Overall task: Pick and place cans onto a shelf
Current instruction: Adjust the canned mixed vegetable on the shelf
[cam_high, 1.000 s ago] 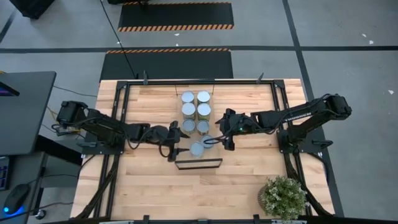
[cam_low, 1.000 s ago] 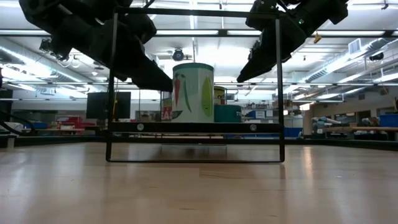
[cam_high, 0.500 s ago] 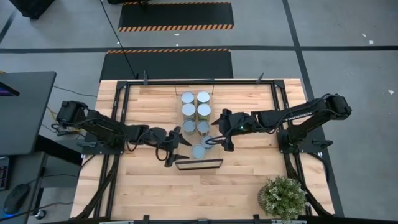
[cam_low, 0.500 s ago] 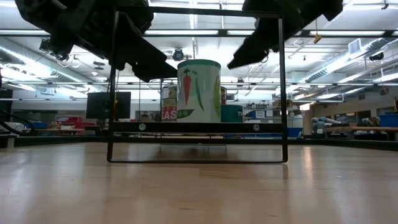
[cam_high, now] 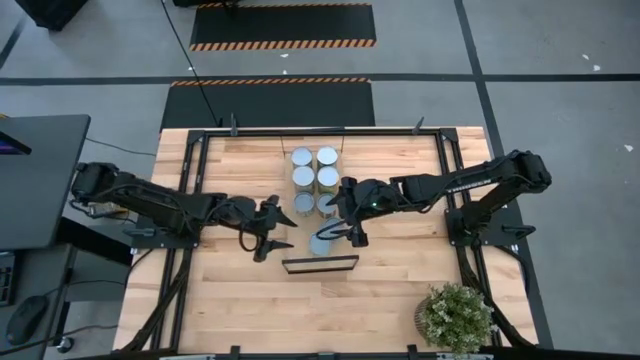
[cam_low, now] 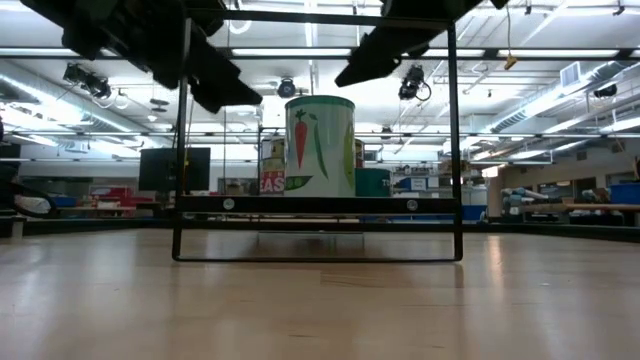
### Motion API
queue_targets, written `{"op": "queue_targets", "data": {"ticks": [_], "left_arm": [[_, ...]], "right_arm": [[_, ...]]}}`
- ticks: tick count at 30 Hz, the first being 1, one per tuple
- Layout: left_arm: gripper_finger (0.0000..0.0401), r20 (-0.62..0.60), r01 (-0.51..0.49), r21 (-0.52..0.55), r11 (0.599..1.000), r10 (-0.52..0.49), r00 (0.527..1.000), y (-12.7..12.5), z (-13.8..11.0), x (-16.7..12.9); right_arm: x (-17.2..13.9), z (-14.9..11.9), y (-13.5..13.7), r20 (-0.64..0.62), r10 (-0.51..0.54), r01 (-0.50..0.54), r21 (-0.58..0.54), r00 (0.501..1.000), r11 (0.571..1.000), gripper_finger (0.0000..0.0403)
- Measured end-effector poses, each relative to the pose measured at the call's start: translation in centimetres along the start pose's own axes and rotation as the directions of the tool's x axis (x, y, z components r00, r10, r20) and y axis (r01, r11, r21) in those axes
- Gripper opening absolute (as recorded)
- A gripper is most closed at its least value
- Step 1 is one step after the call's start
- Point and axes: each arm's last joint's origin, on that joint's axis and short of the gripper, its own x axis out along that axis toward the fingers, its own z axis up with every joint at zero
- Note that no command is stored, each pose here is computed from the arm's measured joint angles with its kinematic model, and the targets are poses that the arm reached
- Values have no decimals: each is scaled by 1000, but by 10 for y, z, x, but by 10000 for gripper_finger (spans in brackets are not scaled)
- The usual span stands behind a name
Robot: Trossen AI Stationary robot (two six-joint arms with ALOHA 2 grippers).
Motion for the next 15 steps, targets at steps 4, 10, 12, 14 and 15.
{"op": "queue_targets", "data": {"ticks": [4,10,12,14,15], "left_arm": [[286,-11,-9,-29,1000,9,1000,0,2,-10],[286,-44,-17,-93,996,13,999,0,2,-22],[286,-50,-18,-100,995,13,999,-1,2,-26],[286,-40,-17,-113,993,12,999,-1,4,-29],[286,-40,-18,-114,993,13,999,0,4,-30]], "right_arm": [[9,9,0,-25,35,-36,-31,999,999,373],[27,18,2,-51,106,-109,-70,993,992,373],[33,22,1,-61,108,-114,-93,992,989,373],[38,26,1,-70,122,-129,-108,990,986,373],[41,29,1,-71,132,-139,-111,989,984,373]]}}
